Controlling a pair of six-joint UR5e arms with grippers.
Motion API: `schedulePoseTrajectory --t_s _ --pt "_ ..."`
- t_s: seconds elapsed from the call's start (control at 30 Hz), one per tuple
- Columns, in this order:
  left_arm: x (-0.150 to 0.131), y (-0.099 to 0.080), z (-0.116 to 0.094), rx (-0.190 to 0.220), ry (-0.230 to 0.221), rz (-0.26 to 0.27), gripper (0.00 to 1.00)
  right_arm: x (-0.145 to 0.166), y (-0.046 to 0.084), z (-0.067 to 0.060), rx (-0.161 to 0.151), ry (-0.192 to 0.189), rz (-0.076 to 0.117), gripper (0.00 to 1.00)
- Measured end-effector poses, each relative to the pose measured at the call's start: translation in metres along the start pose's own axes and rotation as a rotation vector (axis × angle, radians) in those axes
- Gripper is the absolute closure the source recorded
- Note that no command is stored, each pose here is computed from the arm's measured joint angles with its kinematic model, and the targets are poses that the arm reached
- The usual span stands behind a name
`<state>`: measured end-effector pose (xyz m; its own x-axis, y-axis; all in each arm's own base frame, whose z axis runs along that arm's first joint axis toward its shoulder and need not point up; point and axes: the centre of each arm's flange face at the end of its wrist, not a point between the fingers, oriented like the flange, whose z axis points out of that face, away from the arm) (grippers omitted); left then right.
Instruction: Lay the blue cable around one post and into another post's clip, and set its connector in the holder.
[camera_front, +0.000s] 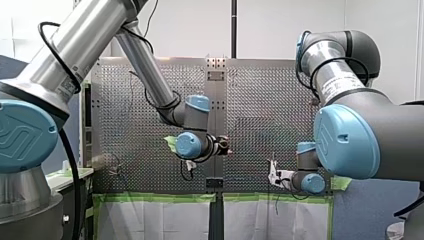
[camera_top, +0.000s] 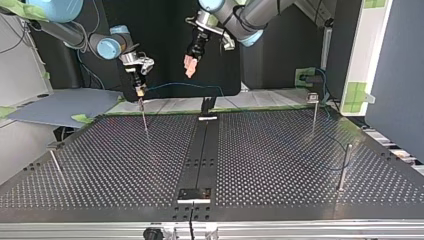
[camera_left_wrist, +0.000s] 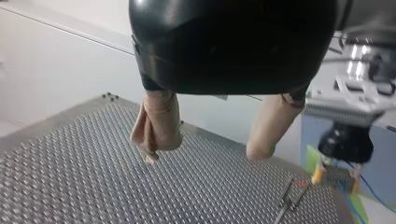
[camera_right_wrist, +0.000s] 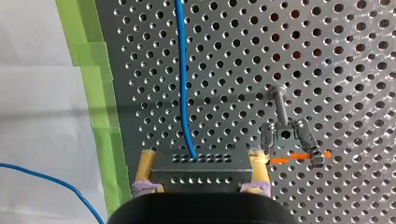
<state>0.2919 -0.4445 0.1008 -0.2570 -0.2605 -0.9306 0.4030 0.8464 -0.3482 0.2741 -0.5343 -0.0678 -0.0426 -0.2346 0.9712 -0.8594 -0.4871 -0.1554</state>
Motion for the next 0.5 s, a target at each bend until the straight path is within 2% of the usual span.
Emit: schedulePoseTrajectory --t_s 0.23,0.5 --pt "0.013 0.002 0.021 0.018 0.038 0.014 0.00 0.000 0.000 0.000 0.001 0.000 -0.001 1.00" --pt "0.032 0.001 0.040 0.010 0.076 0.028 0.00 0.002 0.000 0.001 0.001 0.002 -0.004 1.00"
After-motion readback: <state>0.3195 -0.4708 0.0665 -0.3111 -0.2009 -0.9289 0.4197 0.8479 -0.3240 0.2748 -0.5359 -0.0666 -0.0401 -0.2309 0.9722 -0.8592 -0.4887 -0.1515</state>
